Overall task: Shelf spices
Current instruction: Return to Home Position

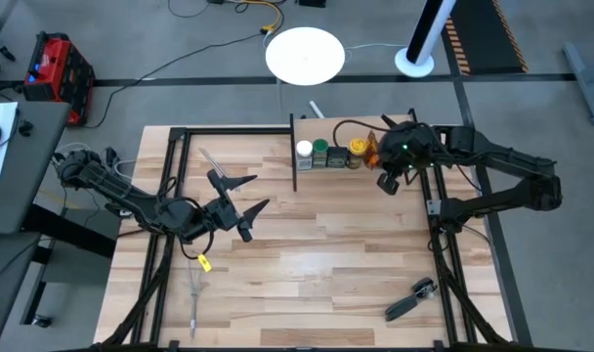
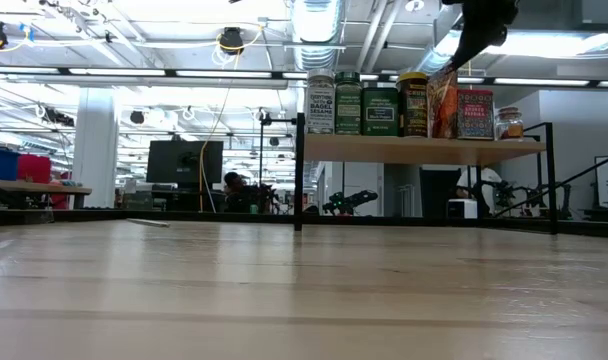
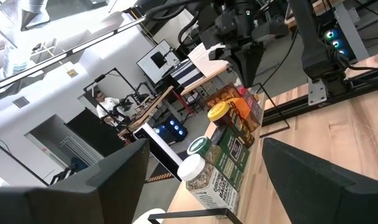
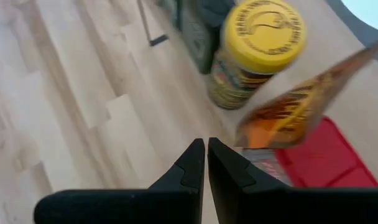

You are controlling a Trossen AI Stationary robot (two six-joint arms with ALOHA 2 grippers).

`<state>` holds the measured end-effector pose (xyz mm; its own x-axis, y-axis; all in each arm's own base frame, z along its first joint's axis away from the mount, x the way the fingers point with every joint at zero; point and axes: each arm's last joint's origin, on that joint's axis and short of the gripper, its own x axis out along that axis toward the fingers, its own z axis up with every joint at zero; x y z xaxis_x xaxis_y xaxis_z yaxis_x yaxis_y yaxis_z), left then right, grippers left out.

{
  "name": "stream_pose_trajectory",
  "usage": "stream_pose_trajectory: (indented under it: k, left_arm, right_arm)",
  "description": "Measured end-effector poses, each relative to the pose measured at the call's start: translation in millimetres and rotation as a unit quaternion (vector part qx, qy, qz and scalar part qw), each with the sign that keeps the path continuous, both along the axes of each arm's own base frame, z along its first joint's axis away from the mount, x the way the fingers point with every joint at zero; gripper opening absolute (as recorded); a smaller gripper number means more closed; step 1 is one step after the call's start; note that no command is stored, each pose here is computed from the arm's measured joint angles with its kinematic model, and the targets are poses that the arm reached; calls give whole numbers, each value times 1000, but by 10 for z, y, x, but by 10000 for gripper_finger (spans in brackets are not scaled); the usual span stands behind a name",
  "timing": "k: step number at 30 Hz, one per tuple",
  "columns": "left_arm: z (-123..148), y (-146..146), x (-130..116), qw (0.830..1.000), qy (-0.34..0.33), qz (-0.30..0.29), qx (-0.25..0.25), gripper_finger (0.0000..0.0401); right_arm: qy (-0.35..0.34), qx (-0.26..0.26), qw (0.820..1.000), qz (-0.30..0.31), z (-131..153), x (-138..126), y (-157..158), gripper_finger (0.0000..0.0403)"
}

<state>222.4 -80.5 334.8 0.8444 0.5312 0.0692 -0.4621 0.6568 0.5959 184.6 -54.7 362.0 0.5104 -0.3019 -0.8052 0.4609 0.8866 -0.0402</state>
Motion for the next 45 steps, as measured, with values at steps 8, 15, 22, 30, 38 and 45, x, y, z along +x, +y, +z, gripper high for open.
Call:
stream_pose_trajectory:
  k: [8,15,22,30,38,45]
  left_arm:
    - [-56,-4,7,1000,26,-6,8,304]
    - [-153,5,30,998,51,-32,-11,304]
    - [-34,275,132,970,-14,-229,-87,304]
    - [-41,714,182,950,-19,-271,-153,304]
    - [-25,896,161,943,-23,-287,-167,304]
    - [72,942,-53,935,-42,-307,-171,304]
  right_arm:
    - [-44,4,997,57,99,-46,269,27]
    - [-191,-21,969,157,413,-217,582,27]
    - [-281,-80,924,246,634,-357,724,27]
    - [-325,-132,899,261,768,-619,671,27]
    - [-362,-147,886,252,831,-1066,599,27]
    - [-392,-144,873,252,613,-1291,577,27]
